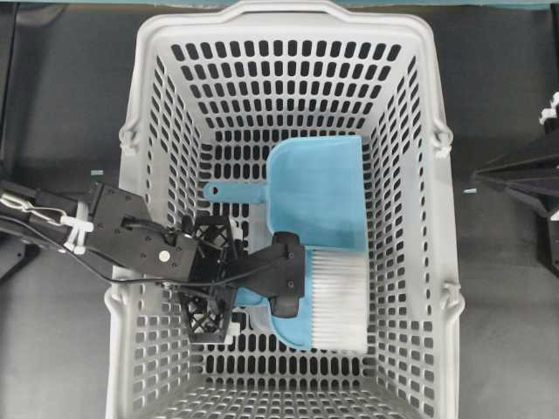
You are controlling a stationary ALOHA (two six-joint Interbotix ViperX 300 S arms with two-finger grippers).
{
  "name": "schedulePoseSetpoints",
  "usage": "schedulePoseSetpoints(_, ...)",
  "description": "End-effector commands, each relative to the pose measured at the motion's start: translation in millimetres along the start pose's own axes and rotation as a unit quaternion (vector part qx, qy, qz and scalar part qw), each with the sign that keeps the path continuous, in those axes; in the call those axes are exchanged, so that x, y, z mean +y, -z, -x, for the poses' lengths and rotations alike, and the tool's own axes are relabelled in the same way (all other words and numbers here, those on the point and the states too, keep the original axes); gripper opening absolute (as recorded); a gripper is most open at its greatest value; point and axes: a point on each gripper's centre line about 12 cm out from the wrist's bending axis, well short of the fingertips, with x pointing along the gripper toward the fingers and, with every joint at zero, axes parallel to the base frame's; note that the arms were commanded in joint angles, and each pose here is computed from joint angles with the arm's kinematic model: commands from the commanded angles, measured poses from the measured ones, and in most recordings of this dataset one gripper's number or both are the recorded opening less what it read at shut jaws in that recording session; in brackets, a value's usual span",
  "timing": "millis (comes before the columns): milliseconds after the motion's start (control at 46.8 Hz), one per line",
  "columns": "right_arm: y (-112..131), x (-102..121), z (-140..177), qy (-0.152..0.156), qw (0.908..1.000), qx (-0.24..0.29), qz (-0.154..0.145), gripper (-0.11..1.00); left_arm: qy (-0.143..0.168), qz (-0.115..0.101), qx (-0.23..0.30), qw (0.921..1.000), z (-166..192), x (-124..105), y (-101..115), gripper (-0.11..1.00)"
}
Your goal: Pick up the hand brush from the shopping basket with the left arm.
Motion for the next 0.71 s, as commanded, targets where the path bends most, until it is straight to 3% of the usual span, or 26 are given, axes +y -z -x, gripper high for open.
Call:
schedulePoseSetpoints(0,-2.5,0.2,-0.9,0.000,1.0000,-0.004,-0.002,0.00,0.001,-0.004,-0.009,0.9999,3.4,-2.2,-3.4,0.91)
schedulePoseSetpoints(150,-3.0,0.8,-0.7,-0.002,1.0000,-0.006,-0.002,0.00,0.002,-0.002,-0.010,0.9999,3.8,-4.1,-3.5,0.89)
schedulePoseSetpoints(235,-2.6,1.1,-0.7,-0.003,1.0000,-0.004,-0.002,0.00,0.003,-0.004,-0.011,0.9999,4.5,-5.4,-4.3,0.81)
schedulePoseSetpoints(278,-1.8,1.0,-0.6,-0.002,1.0000,-0.003,-0.002,0.00,0.004,-0.004,-0.014,0.9999,6.0,-6.3,-5.0,0.74)
schedulePoseSetpoints(470,-0.5,1.2,-0.5,-0.003,1.0000,-0.001,-0.002,0.00,0.007,-0.013,-0.023,0.9996,12.8,-10.2,-6.7,0.21)
schedulePoseSetpoints(684,-0.7,1.2,-0.5,-0.003,1.0000,-0.002,-0.004,0.00,0.007,-0.014,-0.025,0.9996,14.6,-10.6,-6.0,0.22)
